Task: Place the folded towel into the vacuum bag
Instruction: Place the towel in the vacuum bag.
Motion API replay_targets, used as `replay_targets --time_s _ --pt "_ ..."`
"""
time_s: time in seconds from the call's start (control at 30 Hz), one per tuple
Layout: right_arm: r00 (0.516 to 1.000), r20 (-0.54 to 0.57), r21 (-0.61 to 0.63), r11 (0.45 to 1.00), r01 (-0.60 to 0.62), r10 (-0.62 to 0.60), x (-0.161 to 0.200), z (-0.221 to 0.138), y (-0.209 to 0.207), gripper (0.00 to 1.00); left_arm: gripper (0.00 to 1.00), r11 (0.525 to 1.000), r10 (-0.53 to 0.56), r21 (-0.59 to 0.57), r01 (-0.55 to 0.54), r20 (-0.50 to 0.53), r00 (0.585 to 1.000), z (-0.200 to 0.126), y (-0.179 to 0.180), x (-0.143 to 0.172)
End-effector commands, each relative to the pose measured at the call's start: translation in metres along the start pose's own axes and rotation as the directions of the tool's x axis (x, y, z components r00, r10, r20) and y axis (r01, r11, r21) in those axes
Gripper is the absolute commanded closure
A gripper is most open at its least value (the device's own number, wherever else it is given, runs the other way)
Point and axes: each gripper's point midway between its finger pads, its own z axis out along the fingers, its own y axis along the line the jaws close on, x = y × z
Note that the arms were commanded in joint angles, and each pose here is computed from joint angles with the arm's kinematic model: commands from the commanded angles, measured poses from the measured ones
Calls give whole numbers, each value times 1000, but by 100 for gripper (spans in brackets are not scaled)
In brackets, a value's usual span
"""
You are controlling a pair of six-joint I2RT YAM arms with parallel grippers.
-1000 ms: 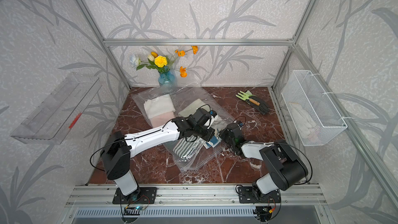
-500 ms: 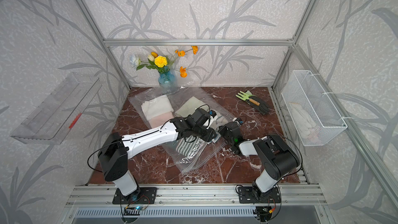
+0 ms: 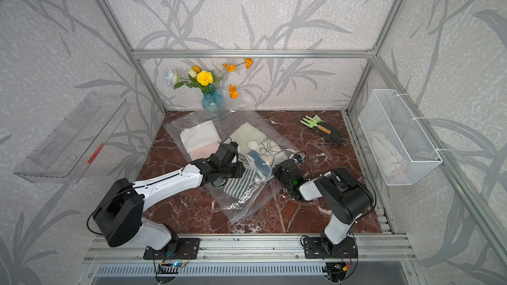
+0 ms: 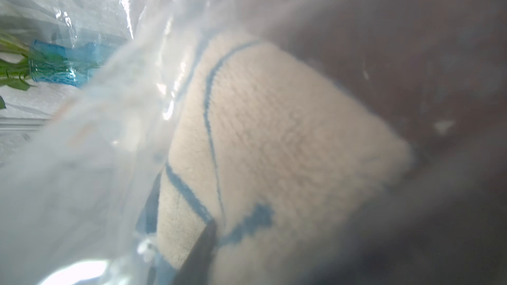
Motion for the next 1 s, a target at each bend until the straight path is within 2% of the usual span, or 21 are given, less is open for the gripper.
replay_targets --time_s 0.0,0.13,0.3,0.4,0.47,0.63,0.73,0.8,0.87,0.9,0.97 --pt "998 14 68 995 -69 68 -1 1 -27 81 80 996 -78 43 79 -27 997 20 1 16" --pt "990 90 111 987 -115 105 -32 -17 -48 93 81 993 -116 -46 111 -104 988 30 32 54" --pt "991 119 164 983 -77 58 -51 -32 -60 99 82 973 -173 -186 141 -173 970 14 72 96" --pt "996 91 149 988 -36 22 -47 -26 -48 100 82 966 -184 -213 143 -184 966 1 80 105" --pt "998 66 120 993 -10 2 -39 -17 -36 100 82 974 -170 -180 136 -191 967 -3 73 104" --pt "1000 7 52 998 30 -30 -15 3 -8 99 80 993 -81 -100 62 -202 976 -20 40 74" --pt "999 0 59 997 39 -39 -12 4 -13 96 79 999 -16 -35 13 -96 995 -38 9 25" --pt "997 -20 54 996 69 -68 -12 4 -13 88 79 999 22 23 -22 4 1000 -42 -15 -13" --pt "997 -48 47 997 68 -65 -10 4 -14 79 77 988 80 129 -87 55 995 -43 -49 -40" --pt "996 -53 37 997 69 -67 -10 3 -14 74 73 975 111 188 -118 47 993 -43 -70 -48" --pt "995 -82 51 996 68 -64 -6 -1 -21 68 61 952 198 232 -200 29 980 -41 -101 -49"
